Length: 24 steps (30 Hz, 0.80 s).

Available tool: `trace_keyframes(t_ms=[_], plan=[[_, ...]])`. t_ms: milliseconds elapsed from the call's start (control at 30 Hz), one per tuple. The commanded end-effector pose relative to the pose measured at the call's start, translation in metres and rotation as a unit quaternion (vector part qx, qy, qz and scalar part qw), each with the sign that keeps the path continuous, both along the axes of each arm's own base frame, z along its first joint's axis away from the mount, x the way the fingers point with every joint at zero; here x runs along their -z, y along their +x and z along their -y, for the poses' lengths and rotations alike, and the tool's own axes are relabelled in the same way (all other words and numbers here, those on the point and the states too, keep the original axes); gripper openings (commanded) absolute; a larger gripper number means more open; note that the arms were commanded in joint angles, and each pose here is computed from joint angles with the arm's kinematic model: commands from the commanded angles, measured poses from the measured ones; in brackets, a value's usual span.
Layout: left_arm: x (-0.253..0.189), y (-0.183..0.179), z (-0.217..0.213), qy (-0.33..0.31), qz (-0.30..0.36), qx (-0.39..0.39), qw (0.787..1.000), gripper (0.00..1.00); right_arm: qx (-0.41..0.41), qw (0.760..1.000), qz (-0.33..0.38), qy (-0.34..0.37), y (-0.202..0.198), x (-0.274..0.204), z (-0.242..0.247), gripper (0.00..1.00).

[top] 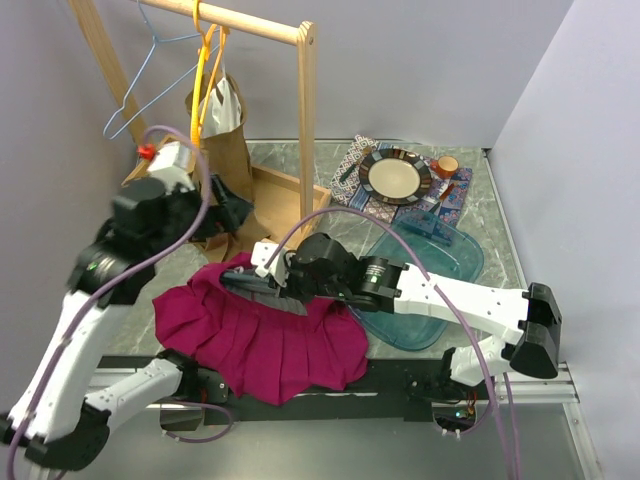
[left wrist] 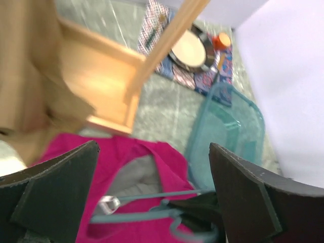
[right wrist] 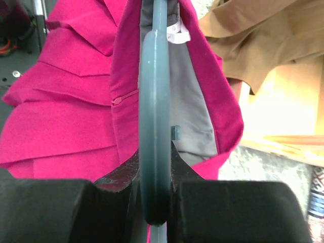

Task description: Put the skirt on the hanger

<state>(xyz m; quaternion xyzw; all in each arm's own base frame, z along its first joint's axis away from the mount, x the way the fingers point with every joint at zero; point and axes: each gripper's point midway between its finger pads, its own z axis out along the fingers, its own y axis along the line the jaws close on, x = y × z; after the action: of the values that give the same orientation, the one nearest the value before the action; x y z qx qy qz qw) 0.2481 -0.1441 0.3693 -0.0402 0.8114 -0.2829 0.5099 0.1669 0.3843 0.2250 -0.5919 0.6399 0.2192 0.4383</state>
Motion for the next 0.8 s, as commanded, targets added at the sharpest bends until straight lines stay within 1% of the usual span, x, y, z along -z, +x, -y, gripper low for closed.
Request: trace_keyframes(t_ms=[0, 33, 67, 100, 133, 167, 200, 233, 267, 300, 400, 467, 500, 600, 633, 700, 767], plan=[[-0.016, -0.023, -0.037, 0.114, 0.062, -0.001, 0.992, 0.95, -0.003, 0.997, -0.028, 0.077, 0.008, -0.027, -0.023, 0.00], [-0.021, -0.035, -0.037, 0.125, 0.086, 0.027, 0.988, 0.95, -0.003, 0.996, -0.034, 0.079, 0.010, -0.026, -0.023, 0.00], [-0.017, -0.039, -0.039, 0.152, 0.101, 0.043, 0.982, 0.95, -0.008, 0.995, -0.042, 0.086, 0.010, -0.028, -0.024, 0.00], [-0.016, -0.043, -0.044, 0.197, 0.133, 0.065, 0.969, 0.95, -0.002, 0.995, -0.047, 0.091, 0.015, -0.029, -0.023, 0.00], [-0.022, -0.053, -0.052, 0.211, 0.165, 0.064, 0.961, 0.95, -0.002, 0.995, -0.050, 0.092, 0.017, -0.029, -0.023, 0.00], [-0.015, -0.054, -0.054, 0.238, 0.180, 0.077, 0.951, 0.97, -0.002, 0.994, -0.052, 0.095, 0.017, -0.030, -0.023, 0.00], [-0.014, -0.056, -0.058, 0.278, 0.210, 0.090, 0.933, 0.99, -0.006, 0.993, -0.058, 0.099, 0.016, -0.032, -0.024, 0.00], [-0.019, -0.065, -0.065, 0.290, 0.238, 0.086, 0.923, 0.97, -0.004, 0.993, -0.061, 0.101, 0.020, -0.033, -0.022, 0.00], [-0.007, -0.064, -0.065, 0.310, 0.245, 0.097, 0.913, 0.97, -0.005, 0.993, -0.061, 0.103, 0.020, -0.034, -0.022, 0.00], [-0.004, -0.063, -0.069, 0.348, 0.264, 0.104, 0.894, 0.97, -0.008, 0.992, -0.064, 0.105, 0.019, -0.035, -0.022, 0.00], [0.018, -0.065, -0.078, 0.398, 0.265, 0.115, 0.871, 0.97, -0.010, 0.991, -0.067, 0.112, 0.022, -0.039, -0.021, 0.00], [0.038, -0.065, -0.079, 0.421, 0.250, 0.137, 0.861, 0.97, -0.018, 0.991, -0.064, 0.118, 0.022, -0.042, -0.021, 0.00], [0.050, -0.068, -0.079, 0.444, 0.240, 0.162, 0.848, 0.97, -0.019, 0.991, -0.065, 0.117, 0.021, -0.040, -0.021, 0.00], [0.073, -0.071, -0.078, 0.474, 0.223, 0.204, 0.827, 0.98, -0.023, 0.990, -0.063, 0.124, 0.023, -0.043, -0.019, 0.00], [0.082, -0.073, -0.077, 0.480, 0.213, 0.220, 0.822, 0.98, -0.024, 0.990, -0.062, 0.127, 0.023, -0.045, -0.018, 0.00], [0.088, -0.077, -0.072, 0.476, 0.212, 0.244, 0.818, 0.99, -0.027, 0.990, -0.062, 0.127, 0.023, -0.045, -0.017, 0.00], [0.096, -0.085, -0.056, 0.452, 0.219, 0.289, 0.815, 0.97, -0.031, 0.989, -0.062, 0.130, 0.023, -0.047, -0.015, 0.00]])
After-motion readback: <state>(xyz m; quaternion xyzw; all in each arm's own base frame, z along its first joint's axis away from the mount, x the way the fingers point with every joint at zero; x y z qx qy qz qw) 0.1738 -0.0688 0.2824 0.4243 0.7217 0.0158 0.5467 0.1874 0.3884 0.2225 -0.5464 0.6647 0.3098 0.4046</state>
